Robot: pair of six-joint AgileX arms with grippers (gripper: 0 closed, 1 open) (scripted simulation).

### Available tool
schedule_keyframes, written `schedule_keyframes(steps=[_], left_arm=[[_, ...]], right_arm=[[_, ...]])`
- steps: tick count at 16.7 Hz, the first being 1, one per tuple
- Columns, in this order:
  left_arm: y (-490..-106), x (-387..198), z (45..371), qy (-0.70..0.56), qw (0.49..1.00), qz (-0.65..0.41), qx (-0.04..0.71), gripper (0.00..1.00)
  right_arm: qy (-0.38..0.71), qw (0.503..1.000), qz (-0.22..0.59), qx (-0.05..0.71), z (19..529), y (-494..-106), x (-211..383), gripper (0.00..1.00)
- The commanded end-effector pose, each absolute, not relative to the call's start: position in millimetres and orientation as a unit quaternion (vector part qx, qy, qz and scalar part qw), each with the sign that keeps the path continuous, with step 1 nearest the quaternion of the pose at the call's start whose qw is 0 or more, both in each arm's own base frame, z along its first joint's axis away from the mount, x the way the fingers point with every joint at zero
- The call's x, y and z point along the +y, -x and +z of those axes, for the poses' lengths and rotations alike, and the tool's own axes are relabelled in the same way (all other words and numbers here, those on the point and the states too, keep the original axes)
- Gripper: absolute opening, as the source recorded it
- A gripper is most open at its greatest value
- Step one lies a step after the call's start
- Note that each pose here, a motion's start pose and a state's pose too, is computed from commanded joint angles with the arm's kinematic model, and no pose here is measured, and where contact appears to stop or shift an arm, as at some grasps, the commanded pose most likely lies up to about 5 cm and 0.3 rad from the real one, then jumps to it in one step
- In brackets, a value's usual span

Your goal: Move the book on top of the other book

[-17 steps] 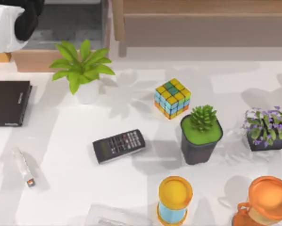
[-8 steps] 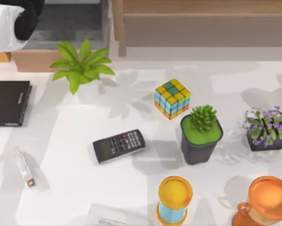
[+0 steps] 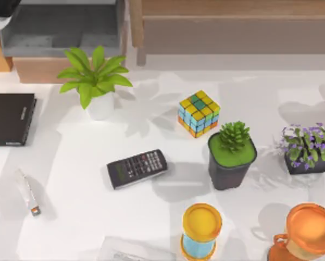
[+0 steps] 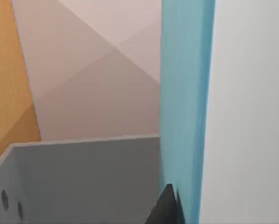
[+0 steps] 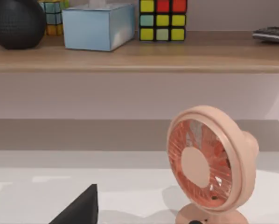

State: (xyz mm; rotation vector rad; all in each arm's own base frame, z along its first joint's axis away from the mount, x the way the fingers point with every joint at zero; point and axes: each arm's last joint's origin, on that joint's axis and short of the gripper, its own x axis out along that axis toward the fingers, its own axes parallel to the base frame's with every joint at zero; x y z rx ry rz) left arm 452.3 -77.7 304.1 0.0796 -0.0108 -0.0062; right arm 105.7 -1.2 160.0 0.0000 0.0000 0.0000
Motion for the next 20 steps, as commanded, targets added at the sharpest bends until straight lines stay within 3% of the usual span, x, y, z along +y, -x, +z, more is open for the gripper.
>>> schedule_keyframes(steps=[3,8,14,20], left_arm=[[-452,-82,297,-0.025,1.000,-0.003,-0.015,0.00],[-453,-92,258,0.009,1.000,-0.008,0.002,0.00],[-448,-87,266,-0.006,1.000,-0.017,-0.009,0.00],[-393,-55,283,-0.170,0.981,-0.073,-0.057,0.00]], right_arm=[[0.000,1.000,0.000,0.000,160,-106,-1,1.00],[0.000,1.000,0.000,0.000,160,-106,-1,1.00],[0.000,1.000,0.000,0.000,160,-106,-1,1.00],[0.000,1.000,0.000,0.000,160,-106,-1,1.00]])
